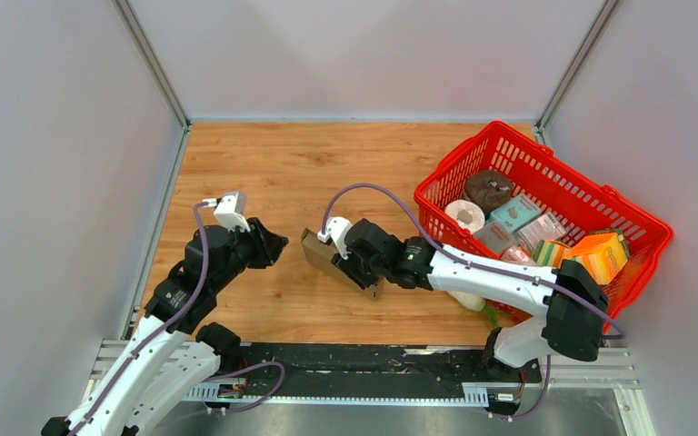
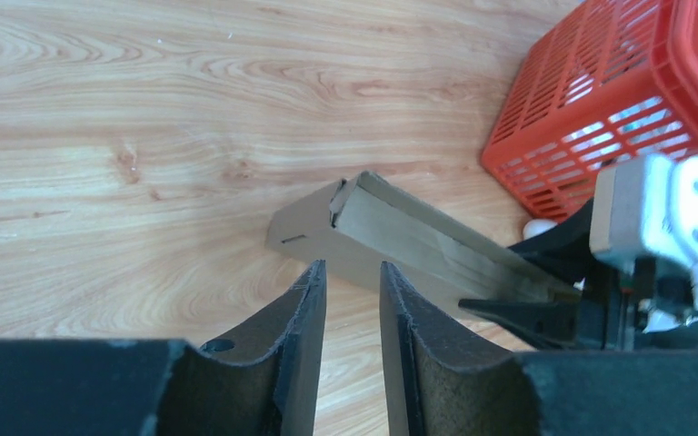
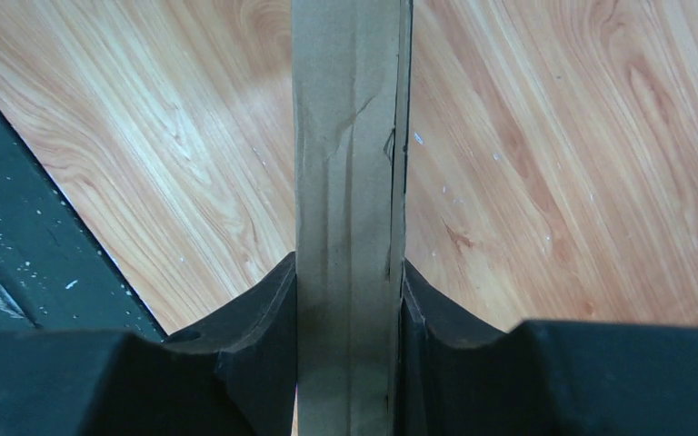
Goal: Fold the paper box
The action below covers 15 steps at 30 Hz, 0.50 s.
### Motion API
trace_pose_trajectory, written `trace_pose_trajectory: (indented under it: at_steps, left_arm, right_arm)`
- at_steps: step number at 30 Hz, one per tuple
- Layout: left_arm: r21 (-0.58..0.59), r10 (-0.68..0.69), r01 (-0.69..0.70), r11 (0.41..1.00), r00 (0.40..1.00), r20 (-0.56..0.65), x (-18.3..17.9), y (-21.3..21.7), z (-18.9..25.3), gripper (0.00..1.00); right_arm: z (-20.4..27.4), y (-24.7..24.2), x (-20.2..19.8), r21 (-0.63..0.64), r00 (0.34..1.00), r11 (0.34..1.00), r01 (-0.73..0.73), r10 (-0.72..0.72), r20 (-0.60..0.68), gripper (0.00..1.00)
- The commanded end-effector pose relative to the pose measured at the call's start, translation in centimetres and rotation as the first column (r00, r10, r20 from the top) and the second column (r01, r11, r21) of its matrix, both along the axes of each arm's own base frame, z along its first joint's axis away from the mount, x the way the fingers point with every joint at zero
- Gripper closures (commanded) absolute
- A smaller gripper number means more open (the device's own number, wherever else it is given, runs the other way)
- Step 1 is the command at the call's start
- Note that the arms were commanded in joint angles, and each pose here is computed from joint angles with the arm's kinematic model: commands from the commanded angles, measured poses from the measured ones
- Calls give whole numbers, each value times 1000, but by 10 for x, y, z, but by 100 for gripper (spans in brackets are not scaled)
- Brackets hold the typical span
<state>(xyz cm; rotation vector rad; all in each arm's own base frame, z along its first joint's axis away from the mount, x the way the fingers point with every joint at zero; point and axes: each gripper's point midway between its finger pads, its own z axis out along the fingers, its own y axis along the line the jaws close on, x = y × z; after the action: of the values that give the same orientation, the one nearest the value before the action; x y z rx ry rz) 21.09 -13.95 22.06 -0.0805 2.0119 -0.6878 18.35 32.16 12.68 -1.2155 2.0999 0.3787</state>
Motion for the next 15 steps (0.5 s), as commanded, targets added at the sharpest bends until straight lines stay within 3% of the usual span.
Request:
trace_pose_trajectory:
  at_steps: [1, 5, 10, 15]
  left_arm:
    - [107, -98, 99, 989, 995, -9, 0, -5, -22, 60]
    - [148, -113, 112, 983, 994, 1, 13, -10, -28, 55]
    - [216, -181, 170, 961, 983, 33, 29, -20, -27, 63]
    - [274, -201, 184, 944, 979, 35, 41, -22, -31, 62]
  right_arm:
    - [10, 18, -1, 27, 996, 997, -69, 70, -50, 72]
    - [-2, 17, 2, -17, 995, 996, -85, 84, -55, 73]
    - [-7, 16, 4, -24, 992, 993, -114, 112, -66, 73]
    - [-9, 17, 4, -8, 989, 992, -124, 123, -81, 73]
